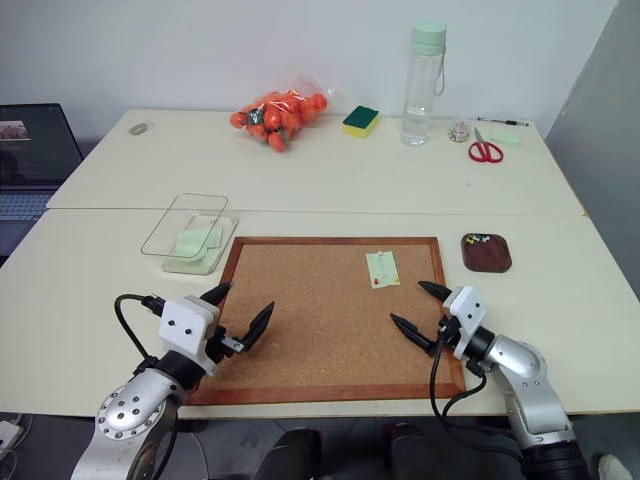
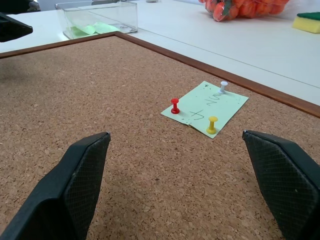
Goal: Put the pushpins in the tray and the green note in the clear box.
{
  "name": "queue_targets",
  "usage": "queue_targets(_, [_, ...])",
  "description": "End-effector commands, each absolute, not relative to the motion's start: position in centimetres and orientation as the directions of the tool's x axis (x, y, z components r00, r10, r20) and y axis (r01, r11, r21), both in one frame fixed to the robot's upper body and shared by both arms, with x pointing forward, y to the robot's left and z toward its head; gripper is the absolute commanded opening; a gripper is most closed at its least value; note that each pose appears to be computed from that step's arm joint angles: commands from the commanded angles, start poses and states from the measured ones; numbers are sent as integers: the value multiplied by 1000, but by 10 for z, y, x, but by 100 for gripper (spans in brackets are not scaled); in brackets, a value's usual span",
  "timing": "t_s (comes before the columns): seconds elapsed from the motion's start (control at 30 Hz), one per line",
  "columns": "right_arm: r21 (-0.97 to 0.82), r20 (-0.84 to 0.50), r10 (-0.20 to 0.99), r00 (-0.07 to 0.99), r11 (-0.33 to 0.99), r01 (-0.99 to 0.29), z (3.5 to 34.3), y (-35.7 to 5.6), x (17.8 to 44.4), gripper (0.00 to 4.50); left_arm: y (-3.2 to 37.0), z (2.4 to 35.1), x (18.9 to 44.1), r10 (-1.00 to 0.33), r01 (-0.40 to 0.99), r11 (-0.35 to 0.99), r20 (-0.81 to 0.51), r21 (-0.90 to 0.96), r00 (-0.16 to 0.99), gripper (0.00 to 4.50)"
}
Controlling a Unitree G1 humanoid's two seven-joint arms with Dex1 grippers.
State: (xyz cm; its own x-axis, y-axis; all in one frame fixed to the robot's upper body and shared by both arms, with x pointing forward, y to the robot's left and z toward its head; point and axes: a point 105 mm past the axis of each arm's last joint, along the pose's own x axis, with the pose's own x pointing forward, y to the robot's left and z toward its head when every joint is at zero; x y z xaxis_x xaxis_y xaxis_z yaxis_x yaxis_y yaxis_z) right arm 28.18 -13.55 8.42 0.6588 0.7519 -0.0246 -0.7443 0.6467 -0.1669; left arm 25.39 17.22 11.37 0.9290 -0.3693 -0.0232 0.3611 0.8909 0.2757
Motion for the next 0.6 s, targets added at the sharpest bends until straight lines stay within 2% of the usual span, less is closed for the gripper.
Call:
queue_targets(0.03, [-209,9,754,657,644,-736,97,-137,282,450,164,131,252,-410,379,879,52,289,911,396])
queue_targets(0.37, [-209,9,755,655,642,-738,97,-135,282,450,165,130,256,-401,378,878,16,294,916,396])
queue_targets(0.6, [-213,12,758,652,640,-739,98,-133,282,450,173,154,266,-418,383,885,94,264,903,396])
